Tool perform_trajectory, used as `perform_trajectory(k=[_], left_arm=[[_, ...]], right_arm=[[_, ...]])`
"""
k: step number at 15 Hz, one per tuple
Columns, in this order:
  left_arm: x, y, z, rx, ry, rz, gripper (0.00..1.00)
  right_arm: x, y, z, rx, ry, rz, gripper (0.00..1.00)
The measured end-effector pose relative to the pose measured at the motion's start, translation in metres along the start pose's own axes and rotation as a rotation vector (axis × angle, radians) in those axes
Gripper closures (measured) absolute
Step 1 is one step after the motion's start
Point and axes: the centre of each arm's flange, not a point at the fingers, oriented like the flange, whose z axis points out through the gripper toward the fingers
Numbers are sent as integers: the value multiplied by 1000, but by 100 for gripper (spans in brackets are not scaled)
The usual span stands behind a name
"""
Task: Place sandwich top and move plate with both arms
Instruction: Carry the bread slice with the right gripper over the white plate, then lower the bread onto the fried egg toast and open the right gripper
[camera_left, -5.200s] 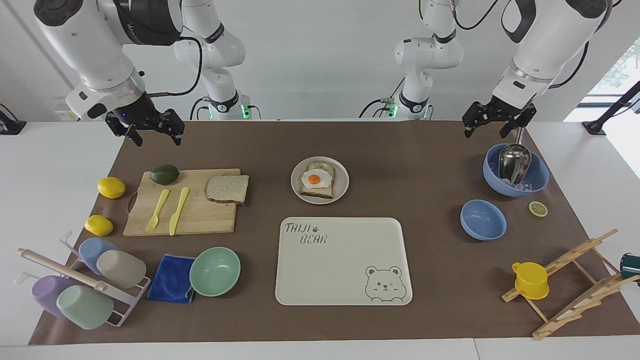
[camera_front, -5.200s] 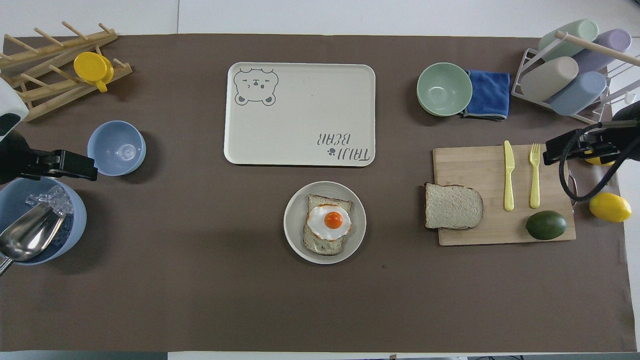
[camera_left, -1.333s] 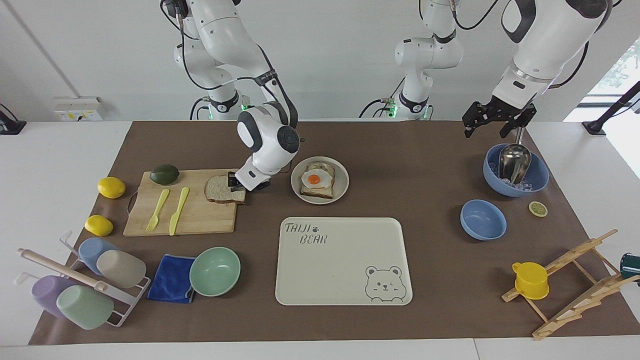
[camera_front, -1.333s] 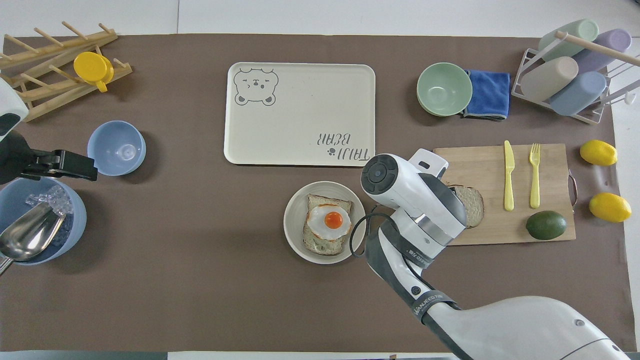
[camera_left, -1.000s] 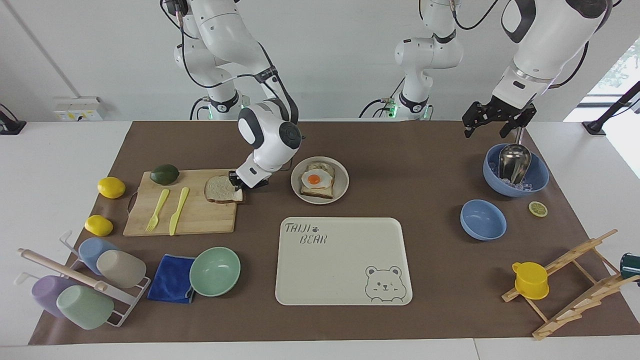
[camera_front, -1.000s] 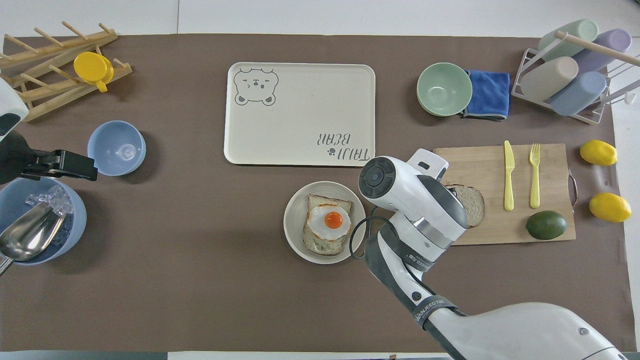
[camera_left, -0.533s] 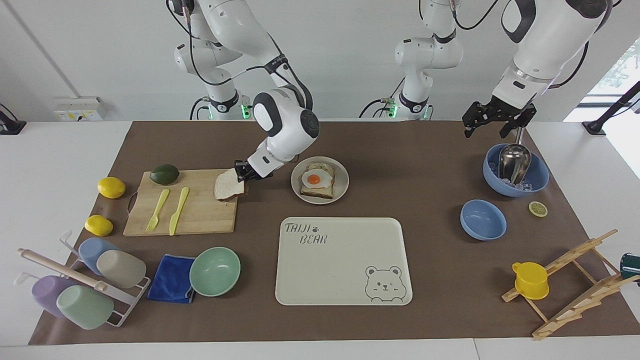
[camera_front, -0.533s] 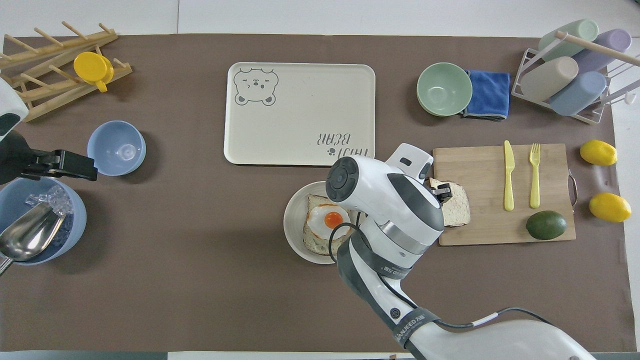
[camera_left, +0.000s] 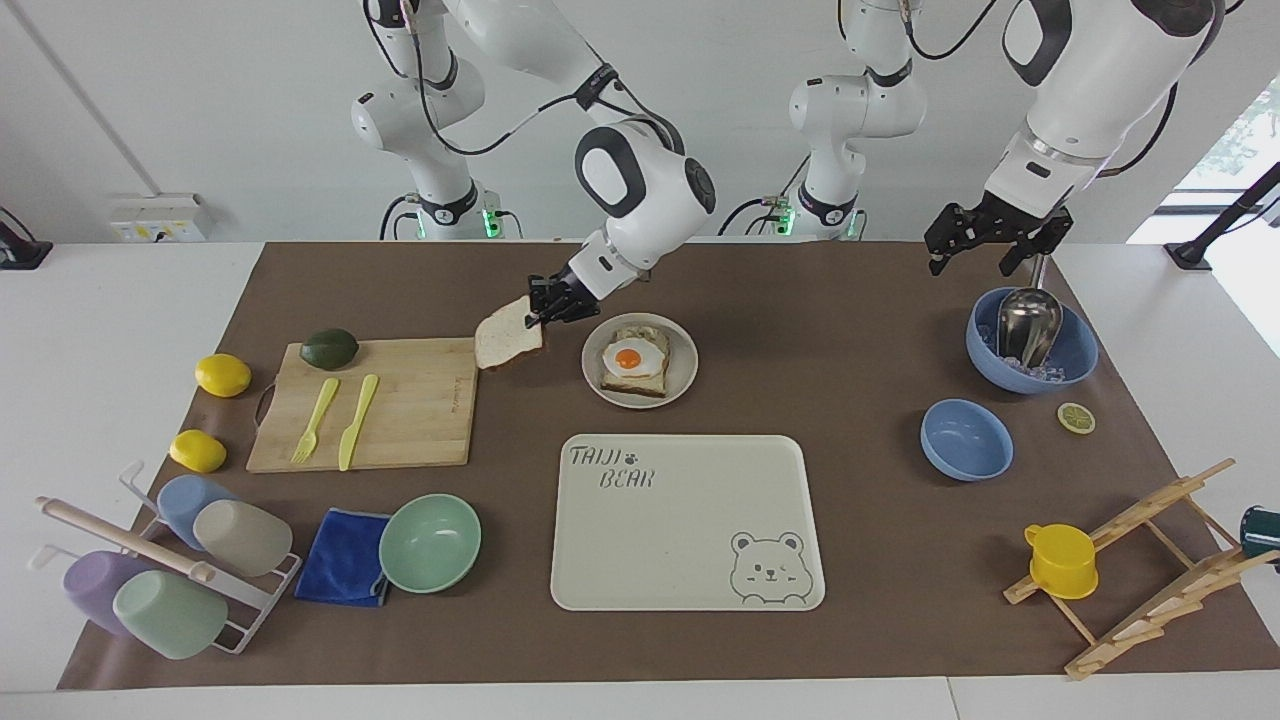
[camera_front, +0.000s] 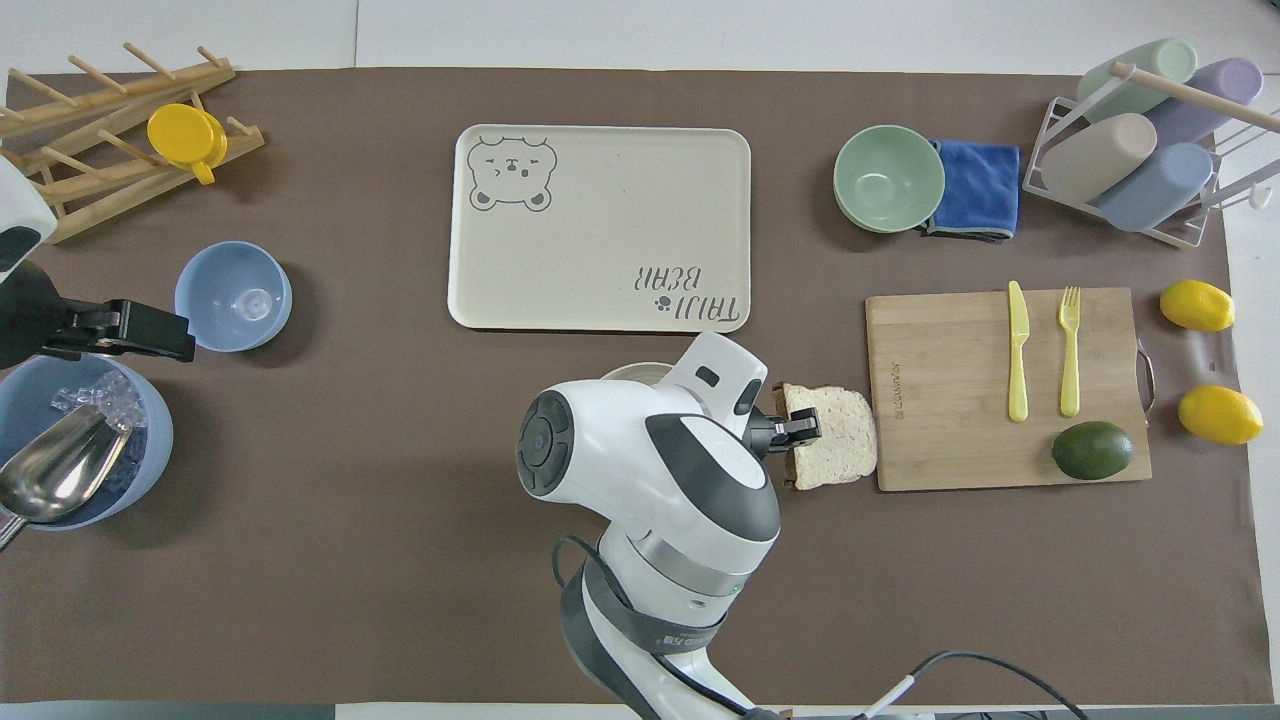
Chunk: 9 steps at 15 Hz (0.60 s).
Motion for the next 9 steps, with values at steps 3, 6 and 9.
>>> perform_trajectory(k=[3,6,9], left_arm=[[0,0,0,0,0,0,0],[0,0,0,0,0,0,0],[0,0,0,0,0,0,0]], right_arm=[[8,-2,-32,143,-5,39,91],[18,-8,-46,224,3,52,91],[27,-19,-54,300,21,57,91]])
